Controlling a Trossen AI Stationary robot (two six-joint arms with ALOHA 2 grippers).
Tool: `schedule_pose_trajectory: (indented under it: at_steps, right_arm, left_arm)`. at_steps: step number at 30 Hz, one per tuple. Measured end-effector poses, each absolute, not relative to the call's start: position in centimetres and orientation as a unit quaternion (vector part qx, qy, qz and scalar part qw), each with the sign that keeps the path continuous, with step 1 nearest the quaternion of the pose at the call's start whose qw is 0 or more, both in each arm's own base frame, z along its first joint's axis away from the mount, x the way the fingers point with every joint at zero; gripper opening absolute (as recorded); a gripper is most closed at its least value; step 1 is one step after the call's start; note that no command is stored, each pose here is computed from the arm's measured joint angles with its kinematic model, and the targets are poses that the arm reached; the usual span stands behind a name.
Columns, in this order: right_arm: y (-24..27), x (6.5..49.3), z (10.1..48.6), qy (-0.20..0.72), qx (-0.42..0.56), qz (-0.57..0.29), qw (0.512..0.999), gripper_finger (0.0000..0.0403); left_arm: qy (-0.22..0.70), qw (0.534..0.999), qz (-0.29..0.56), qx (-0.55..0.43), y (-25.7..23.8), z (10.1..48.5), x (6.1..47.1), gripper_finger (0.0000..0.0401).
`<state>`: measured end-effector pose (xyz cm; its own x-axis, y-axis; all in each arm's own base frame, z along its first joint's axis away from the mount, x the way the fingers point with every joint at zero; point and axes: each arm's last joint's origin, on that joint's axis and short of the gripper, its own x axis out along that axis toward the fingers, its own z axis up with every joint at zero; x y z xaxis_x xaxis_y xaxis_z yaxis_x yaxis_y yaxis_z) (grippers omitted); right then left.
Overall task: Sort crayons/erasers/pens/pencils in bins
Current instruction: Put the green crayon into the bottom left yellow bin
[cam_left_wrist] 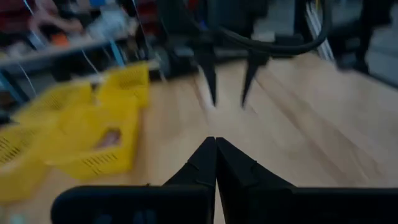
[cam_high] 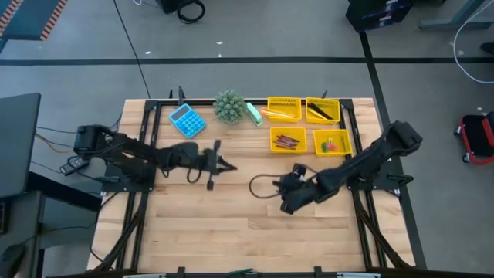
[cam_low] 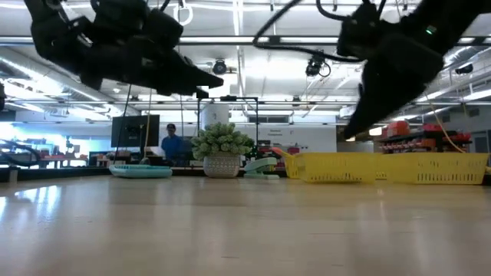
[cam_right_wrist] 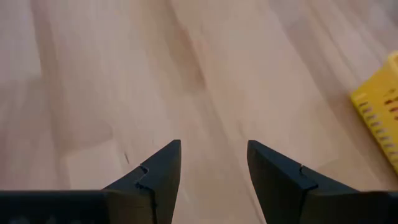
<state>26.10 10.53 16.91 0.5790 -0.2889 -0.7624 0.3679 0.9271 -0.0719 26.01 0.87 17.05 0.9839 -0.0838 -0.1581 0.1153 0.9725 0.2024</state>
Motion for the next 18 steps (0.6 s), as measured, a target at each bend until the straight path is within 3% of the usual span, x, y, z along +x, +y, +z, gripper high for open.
schedule_pose_trajectory:
  at_steps: [9,18]
  right_arm:
    - [13.2,25.2,15.1,0.402,-0.035,-0.205,0.892,0.0190]
    - [15.7,23.5,15.7,0.288,-0.011,-0.270,0.919,0.0190]
  left_arm:
    - [0.241,0.962,-0.080,0.105,-8.3,18.4,27.3,0.0018]
    - [0.287,0.953,-0.087,0.046,-16.9,23.2,27.2,0.0011]
